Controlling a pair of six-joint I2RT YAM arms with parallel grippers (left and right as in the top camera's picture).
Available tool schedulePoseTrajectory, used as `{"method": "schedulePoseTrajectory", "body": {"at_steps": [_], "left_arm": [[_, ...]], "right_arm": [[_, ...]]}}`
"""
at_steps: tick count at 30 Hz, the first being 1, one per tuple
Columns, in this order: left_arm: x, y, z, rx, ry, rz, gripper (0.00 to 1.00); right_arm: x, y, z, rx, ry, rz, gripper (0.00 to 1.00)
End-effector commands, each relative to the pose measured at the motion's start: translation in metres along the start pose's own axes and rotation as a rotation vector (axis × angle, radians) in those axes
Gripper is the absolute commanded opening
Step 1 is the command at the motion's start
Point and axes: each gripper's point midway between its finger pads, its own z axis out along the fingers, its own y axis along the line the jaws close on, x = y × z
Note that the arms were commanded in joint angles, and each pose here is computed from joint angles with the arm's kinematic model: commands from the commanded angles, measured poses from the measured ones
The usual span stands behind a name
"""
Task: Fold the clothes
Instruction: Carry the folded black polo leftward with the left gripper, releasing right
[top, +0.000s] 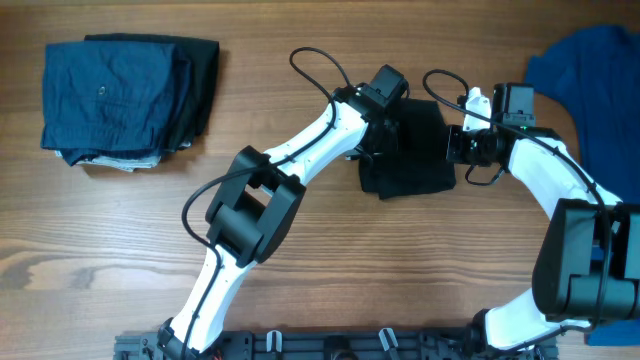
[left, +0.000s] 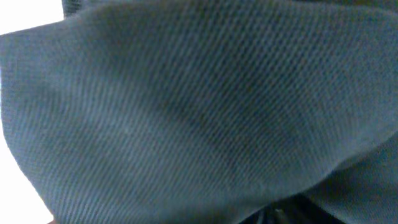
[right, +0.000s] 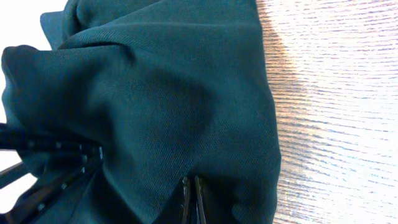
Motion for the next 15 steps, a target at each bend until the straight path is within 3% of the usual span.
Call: {"method": "schedulePoseTrajectory", "body": {"at_steps": [1, 3, 5, 6, 11, 15], "left_arm": [[0.028, 0.033, 0.056, -0.102, 0.094, -0.018, 0.56], [0.029, 0.033, 0.056, -0.102, 0.095, -0.018, 0.40], [0.028, 0.033, 0.056, -0.103, 0.095, -0.009, 0.10], [0.028, 0.034, 0.056, -0.103, 0.095, -0.008, 0.04], [0.019, 0.040, 0.049, -0.113, 0.076, -0.009, 0.04], [0.000, 0.044, 0.030, -0.114, 0.023, 0.009, 0.04]], "right_arm": [[0.008, 0.005, 0.006, -0.029, 0.026, -0.014, 0.04], [0.008, 0.005, 0.006, -0.029, 0.026, -0.014, 0.04], [0.008, 0.005, 0.006, -0.029, 0.026, -0.014, 0.04], [0.008, 0.005, 0.006, -0.029, 0.025, -0.014, 0.04], [-0.018, 0.010, -0.006, -0.031, -0.065, -0.044, 0.04], [-0.067, 0.017, -0.058, -0.022, -0.232, -0.002, 0.05]]}}
